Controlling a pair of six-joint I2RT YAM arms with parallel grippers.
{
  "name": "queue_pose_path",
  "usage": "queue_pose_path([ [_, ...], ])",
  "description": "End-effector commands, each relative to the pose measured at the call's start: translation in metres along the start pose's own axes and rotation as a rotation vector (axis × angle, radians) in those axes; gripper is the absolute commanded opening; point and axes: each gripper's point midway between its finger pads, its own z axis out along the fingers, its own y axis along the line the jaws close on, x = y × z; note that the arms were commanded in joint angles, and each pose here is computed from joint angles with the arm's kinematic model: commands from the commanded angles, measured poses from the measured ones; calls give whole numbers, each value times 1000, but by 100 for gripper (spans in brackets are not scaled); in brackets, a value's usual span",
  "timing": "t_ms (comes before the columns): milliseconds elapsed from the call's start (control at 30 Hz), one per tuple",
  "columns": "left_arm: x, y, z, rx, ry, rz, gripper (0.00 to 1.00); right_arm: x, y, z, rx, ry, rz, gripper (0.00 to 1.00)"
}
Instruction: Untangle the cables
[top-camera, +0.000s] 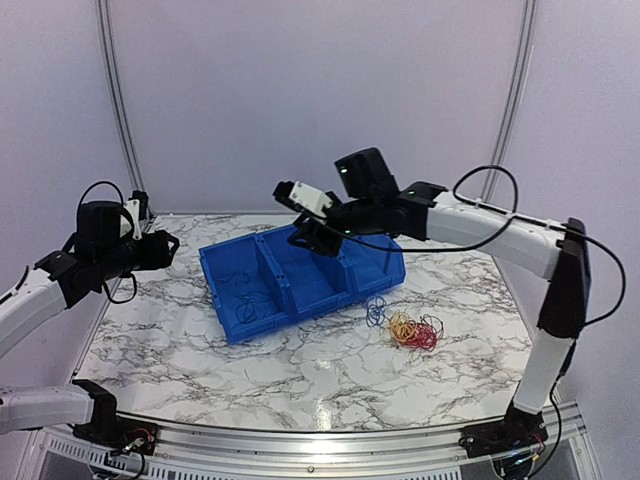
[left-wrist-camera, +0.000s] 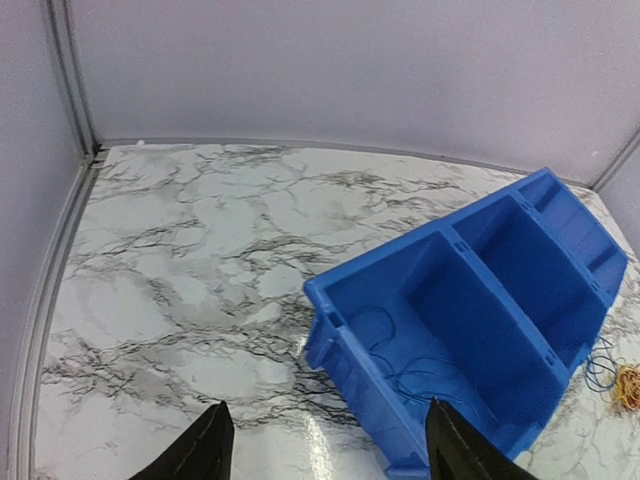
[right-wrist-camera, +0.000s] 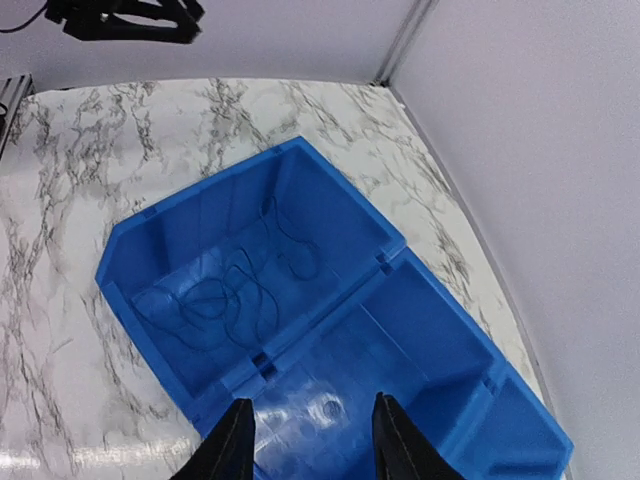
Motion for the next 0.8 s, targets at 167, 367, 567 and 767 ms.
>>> queue_pose_path([
  [167, -11, -84, -26, 421, -63, 36, 62, 162, -49, -84, 114, 239, 221, 36],
  [367, 5, -138, -36, 536, -12, 110, 61, 230, -46, -102, 153, 350, 311, 32],
  [567, 30, -178, -36, 570, 31, 167, 60, 260, -57, -93, 173, 398, 353, 28],
  [767, 48, -203, -31, 584, 50, 188, 61, 263, -51, -75, 90, 389, 361, 32],
])
